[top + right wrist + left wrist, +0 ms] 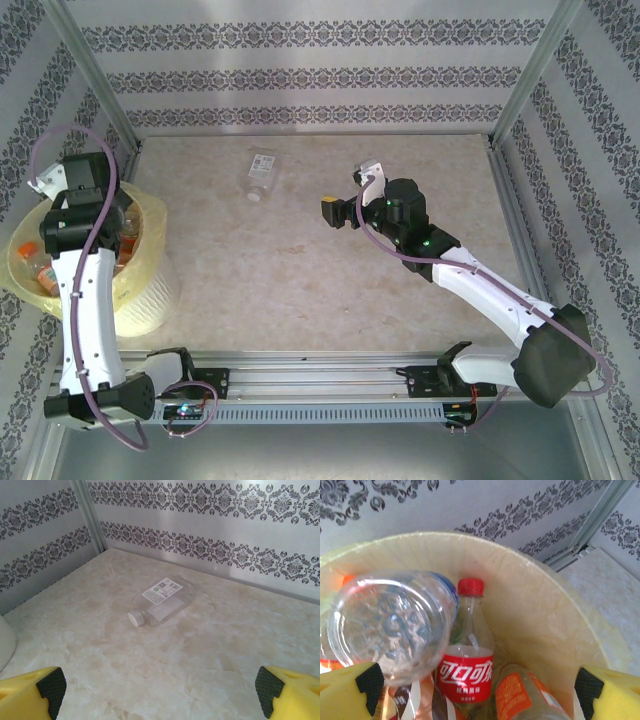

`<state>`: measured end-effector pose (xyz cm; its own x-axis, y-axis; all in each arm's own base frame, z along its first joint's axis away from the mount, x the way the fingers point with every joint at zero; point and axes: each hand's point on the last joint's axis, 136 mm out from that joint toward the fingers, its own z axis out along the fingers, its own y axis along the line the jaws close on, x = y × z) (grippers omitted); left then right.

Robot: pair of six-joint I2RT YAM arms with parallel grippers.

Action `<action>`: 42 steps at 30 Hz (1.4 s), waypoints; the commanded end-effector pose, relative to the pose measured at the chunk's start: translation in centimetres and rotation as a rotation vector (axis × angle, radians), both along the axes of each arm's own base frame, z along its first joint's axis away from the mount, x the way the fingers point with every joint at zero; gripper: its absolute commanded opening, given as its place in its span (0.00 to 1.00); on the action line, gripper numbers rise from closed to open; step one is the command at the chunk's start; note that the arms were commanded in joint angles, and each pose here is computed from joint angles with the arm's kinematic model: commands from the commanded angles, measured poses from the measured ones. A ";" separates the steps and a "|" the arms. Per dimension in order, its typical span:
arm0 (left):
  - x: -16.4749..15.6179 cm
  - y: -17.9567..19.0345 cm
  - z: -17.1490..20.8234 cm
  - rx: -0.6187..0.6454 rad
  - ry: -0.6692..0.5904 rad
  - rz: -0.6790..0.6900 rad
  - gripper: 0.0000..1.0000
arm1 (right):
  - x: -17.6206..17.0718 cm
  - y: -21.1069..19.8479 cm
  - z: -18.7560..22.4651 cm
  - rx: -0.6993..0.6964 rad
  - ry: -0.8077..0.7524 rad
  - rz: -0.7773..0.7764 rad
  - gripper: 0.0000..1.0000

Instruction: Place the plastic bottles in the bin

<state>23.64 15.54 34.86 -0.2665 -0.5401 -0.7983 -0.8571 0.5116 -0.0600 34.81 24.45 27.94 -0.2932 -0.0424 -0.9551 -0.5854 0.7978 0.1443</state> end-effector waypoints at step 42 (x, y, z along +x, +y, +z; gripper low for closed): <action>6.7 -2.7 1.8 -0.259 -0.205 -0.262 1.00 | -0.2 -1.1 1.1 -0.001 -0.039 -0.066 0.98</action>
